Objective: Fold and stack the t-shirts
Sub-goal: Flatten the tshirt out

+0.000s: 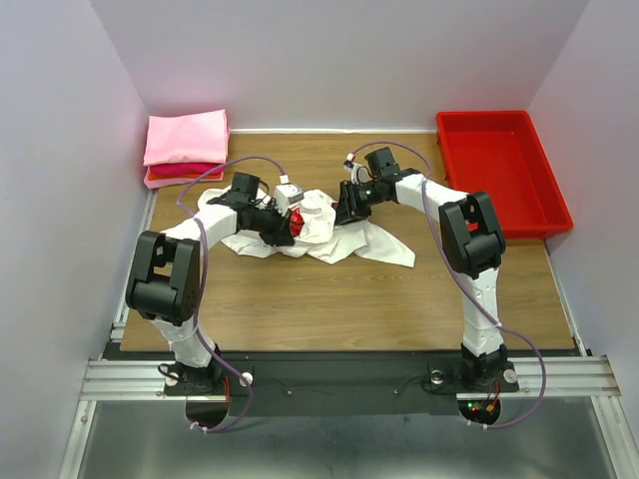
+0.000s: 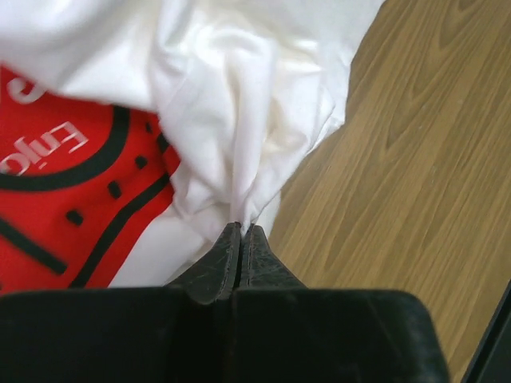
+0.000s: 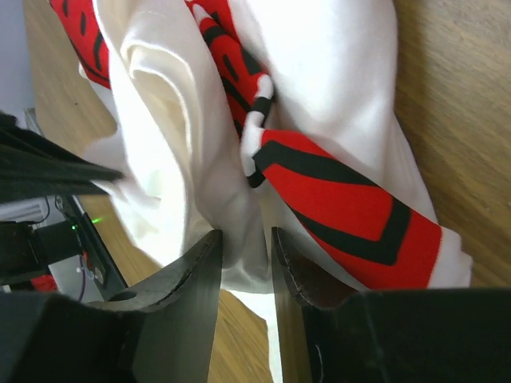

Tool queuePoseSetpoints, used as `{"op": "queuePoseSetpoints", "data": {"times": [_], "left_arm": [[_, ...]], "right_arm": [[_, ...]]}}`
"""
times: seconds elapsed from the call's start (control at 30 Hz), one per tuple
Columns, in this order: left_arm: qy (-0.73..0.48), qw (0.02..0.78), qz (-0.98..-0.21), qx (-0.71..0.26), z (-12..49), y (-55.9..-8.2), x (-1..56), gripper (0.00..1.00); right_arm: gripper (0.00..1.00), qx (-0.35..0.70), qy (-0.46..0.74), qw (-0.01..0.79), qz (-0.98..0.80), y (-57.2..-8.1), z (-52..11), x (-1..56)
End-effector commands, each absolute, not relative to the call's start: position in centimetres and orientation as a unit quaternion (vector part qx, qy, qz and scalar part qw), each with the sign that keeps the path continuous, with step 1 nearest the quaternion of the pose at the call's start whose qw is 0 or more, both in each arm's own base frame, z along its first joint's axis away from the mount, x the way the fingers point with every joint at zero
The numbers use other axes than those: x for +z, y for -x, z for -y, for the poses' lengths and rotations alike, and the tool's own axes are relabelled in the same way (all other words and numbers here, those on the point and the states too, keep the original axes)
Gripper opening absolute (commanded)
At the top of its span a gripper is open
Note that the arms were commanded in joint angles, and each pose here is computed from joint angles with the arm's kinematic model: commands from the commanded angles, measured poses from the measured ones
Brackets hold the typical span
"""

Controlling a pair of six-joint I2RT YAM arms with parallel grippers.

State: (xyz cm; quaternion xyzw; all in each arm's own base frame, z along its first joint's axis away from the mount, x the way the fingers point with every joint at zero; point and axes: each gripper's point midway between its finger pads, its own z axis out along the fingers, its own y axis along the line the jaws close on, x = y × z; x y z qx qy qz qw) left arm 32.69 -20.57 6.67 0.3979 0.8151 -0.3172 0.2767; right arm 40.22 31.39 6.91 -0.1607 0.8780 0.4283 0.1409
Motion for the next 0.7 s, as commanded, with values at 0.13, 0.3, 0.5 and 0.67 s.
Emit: {"op": "queuePoseSetpoints", "data": {"times": [0.13,0.3,0.5,0.67], "left_arm": [[-0.351,0.311,-0.834,-0.29,12.7,-33.3,10.6,0.0],[-0.303,0.3,-0.864,-0.267,8.7,-33.5,9.1,0.0],[-0.269,0.29,-0.888,-0.237,4.9,-33.4,7.2,0.0],[-0.259,0.248,-0.913,-0.194,3.0,-32.5,4.6,0.0]], "right_arm": [[0.35,0.434,0.175,0.156,-0.87,-40.1,-31.1,8.0],[0.05,0.437,0.184,0.156,-0.867,-39.6,-31.0,8.3],[0.01,0.431,0.209,0.162,-0.863,-37.4,-30.0,9.0],[0.0,0.417,0.232,0.127,-0.869,-33.8,-28.7,6.5]]}}
